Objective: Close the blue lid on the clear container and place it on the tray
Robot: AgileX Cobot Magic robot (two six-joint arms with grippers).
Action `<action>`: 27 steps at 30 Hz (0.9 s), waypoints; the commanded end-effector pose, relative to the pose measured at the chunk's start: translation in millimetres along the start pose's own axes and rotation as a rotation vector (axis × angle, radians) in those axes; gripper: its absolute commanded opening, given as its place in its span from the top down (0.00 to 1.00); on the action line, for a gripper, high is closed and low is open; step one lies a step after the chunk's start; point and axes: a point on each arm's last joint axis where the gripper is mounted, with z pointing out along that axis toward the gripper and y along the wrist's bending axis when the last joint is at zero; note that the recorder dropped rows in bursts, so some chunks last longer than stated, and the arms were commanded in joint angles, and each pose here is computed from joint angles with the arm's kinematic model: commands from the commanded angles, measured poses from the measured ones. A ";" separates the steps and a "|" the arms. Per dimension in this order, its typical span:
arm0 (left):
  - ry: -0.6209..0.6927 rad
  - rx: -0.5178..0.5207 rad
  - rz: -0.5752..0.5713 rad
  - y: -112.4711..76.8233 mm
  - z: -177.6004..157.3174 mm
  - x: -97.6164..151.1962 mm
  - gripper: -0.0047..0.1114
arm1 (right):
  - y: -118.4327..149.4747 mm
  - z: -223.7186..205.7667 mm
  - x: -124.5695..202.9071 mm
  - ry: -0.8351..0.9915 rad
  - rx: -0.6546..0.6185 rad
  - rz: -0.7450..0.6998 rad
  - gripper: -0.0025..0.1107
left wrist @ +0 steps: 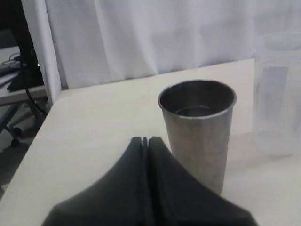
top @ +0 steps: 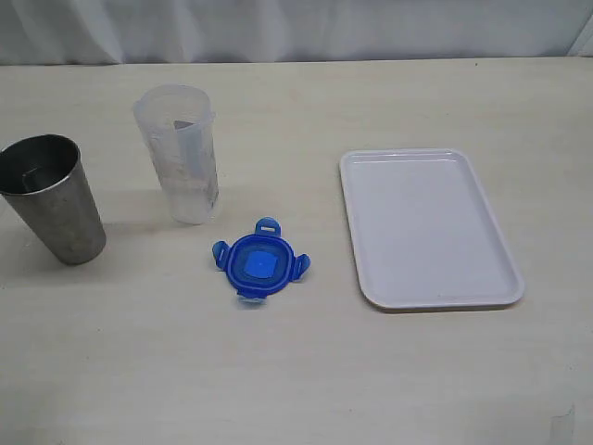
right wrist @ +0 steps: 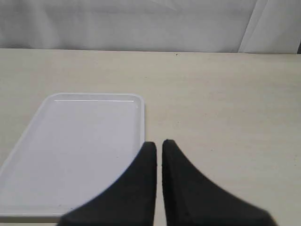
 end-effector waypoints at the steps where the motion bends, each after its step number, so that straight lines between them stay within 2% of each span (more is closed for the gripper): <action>1: -0.144 -0.029 0.039 2.3 -0.9 -12.4 0.96 | -0.2 0.0 0.8 -0.003 0.004 -0.007 0.94; 4: -0.234 -0.041 0.040 3.2 -2.5 -20.4 0.96 | -0.2 0.0 0.8 -0.003 0.004 -0.007 0.94; 7: -0.309 -0.046 -0.008 4.1 -4.3 -26.9 0.96 | -0.2 0.0 0.8 -0.003 0.004 -0.007 0.94; 10: -0.460 -0.064 -0.031 6.2 -9.5 -39.6 0.96 | -0.2 0.0 0.8 -0.003 0.004 -0.007 0.94; 12: -0.583 -0.060 -0.132 8.5 -15.1 -48.9 0.96 | -0.2 0.0 0.8 -0.003 0.004 -0.007 0.94; 15: -0.713 0.000 -0.331 10.1 -21.9 -57.8 0.96 | -0.2 0.0 0.8 -0.003 0.004 -0.007 0.94; 20: -0.801 0.027 -0.315 9.1 -25.7 -66.9 0.94 | -0.2 0.0 0.8 -0.003 0.004 -0.007 0.94; 23: -0.823 0.031 -0.314 11.1 -26.3 -80.5 0.82 | -0.2 0.0 0.8 -0.003 0.004 -0.007 0.94; 25: -0.806 0.036 -0.289 11.2 -23.4 -88.7 0.68 | -0.2 0.0 0.8 -0.003 0.004 -0.007 0.94; 27: -0.790 0.041 -0.270 11.0 -18.9 -94.1 0.46 | -0.2 0.0 0.8 -0.003 0.004 -0.007 0.94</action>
